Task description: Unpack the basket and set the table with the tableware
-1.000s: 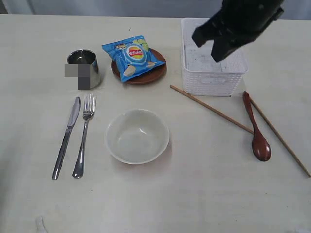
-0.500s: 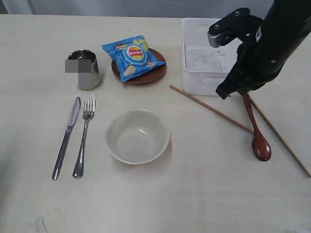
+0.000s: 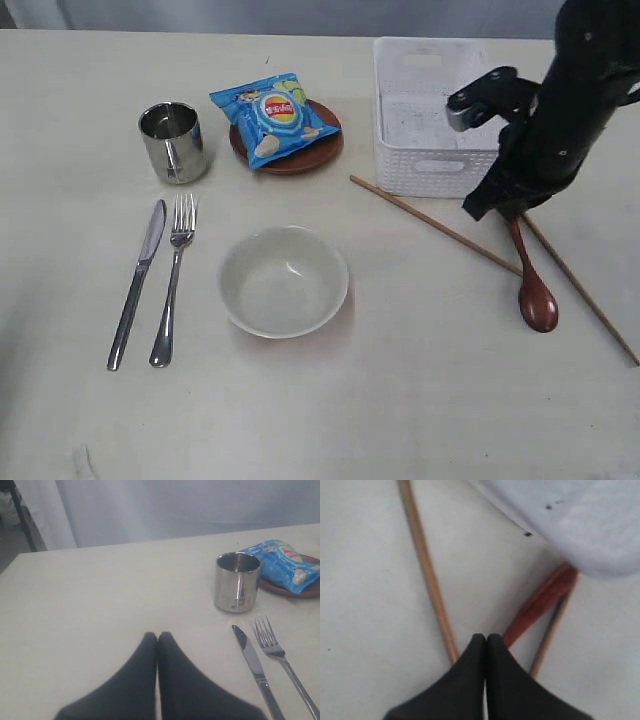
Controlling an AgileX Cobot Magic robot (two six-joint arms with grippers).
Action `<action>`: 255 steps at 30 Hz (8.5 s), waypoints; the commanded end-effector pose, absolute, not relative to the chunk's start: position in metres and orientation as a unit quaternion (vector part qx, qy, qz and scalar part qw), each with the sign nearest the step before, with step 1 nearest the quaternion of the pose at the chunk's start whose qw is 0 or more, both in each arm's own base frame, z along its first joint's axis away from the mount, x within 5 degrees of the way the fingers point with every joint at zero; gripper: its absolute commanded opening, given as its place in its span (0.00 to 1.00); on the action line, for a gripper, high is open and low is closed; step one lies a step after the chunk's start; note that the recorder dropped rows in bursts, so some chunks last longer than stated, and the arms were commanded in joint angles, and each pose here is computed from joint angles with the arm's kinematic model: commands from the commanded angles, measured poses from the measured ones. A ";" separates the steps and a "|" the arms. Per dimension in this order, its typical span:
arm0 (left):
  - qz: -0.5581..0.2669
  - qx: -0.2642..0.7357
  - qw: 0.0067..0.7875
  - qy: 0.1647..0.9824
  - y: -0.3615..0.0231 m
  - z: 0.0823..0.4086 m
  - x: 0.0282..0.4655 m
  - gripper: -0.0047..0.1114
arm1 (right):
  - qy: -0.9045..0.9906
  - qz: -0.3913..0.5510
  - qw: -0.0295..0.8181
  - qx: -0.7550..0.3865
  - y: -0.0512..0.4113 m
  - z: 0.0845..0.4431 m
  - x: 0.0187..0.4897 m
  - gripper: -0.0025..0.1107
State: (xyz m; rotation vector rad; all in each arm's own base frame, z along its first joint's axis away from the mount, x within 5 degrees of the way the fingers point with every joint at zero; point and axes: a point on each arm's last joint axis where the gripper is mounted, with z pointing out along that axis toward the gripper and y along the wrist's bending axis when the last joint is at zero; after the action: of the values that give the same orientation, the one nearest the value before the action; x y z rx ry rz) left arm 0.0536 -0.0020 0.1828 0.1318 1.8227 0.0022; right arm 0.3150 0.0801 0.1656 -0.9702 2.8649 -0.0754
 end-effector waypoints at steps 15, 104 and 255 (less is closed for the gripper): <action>-0.003 0.057 0.611 0.790 -0.002 0.182 0.053 0.04 | 0.995 0.072 0.016 -0.063 0.040 0.144 0.300 0.31; -0.002 0.058 0.611 0.790 -0.002 0.182 0.054 0.04 | 0.893 0.190 0.133 -0.386 0.275 0.202 0.266 0.47; -0.003 0.057 0.611 0.790 -0.002 0.182 0.053 0.04 | 0.884 0.045 0.138 -0.444 0.100 0.145 0.299 0.39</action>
State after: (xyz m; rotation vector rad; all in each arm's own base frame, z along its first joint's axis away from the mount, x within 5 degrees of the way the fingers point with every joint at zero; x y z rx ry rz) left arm 0.0536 -0.0020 0.1828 0.1318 1.8227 0.0022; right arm 0.2967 0.0989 0.1488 -1.3001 2.5593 0.1226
